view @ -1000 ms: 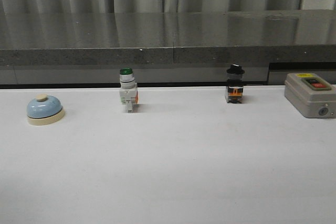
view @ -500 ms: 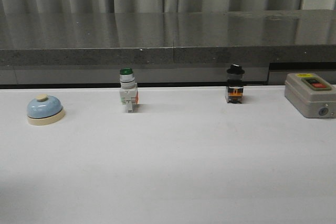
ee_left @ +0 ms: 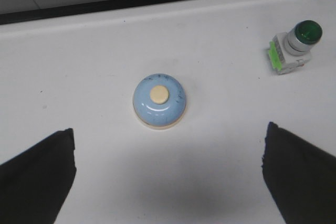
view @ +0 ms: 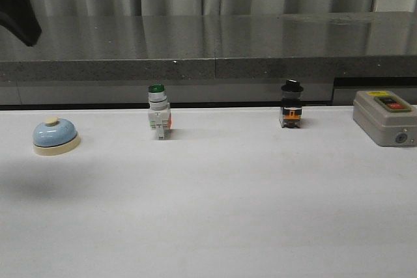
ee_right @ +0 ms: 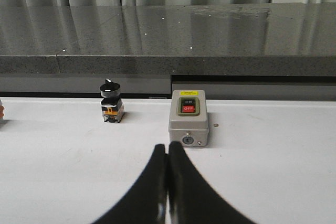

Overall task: Place and press bell with both arms
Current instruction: 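Lower the left gripper over the blue bell and close on it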

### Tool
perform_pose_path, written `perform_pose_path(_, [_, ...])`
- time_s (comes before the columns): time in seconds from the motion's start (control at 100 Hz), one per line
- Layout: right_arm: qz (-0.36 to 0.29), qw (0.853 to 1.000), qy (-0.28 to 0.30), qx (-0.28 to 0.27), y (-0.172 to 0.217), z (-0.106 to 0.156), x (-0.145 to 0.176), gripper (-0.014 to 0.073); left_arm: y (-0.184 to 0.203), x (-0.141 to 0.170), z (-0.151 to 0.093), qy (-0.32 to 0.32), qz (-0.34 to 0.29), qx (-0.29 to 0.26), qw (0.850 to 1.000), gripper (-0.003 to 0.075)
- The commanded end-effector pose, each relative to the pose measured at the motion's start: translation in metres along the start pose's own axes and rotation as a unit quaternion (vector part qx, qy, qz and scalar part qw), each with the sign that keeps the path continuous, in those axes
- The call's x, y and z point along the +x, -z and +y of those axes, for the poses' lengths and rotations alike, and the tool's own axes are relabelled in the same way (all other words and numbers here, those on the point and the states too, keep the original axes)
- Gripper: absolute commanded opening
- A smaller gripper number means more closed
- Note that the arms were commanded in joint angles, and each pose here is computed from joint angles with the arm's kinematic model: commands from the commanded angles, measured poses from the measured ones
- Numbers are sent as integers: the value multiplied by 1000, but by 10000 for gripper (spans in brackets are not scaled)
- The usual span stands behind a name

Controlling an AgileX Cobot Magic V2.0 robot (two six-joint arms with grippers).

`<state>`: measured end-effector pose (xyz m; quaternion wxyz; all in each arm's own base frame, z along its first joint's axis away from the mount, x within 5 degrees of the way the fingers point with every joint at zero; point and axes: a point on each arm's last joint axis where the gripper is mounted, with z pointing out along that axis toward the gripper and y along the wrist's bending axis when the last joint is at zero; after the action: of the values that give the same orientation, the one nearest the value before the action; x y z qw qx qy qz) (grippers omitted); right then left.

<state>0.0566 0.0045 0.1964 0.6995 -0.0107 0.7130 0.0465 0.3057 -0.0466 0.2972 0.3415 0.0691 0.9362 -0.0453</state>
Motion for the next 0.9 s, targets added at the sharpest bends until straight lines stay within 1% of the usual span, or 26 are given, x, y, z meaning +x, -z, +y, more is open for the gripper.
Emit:
perform_pose_path(0.0, [-60, 998, 5, -1, 3, 1, -15, -64, -6, -23, -3, 5, -33, 5, 999, 689])
perform_pose_path(0.2, [-60, 998, 5, -1, 3, 1, -15, -64, -47, -36, -1, 0, -2, 1, 1000, 689])
perform_pose_path(0.47, [-60, 998, 5, -1, 3, 1, -15, -64, -95, -37, 1, 1, 33, 0, 999, 689])
perform_pose_path(0.89, [-60, 998, 5, -1, 3, 1, -15, -64, -136, -24, 3, 3, 67, -1, 998, 689])
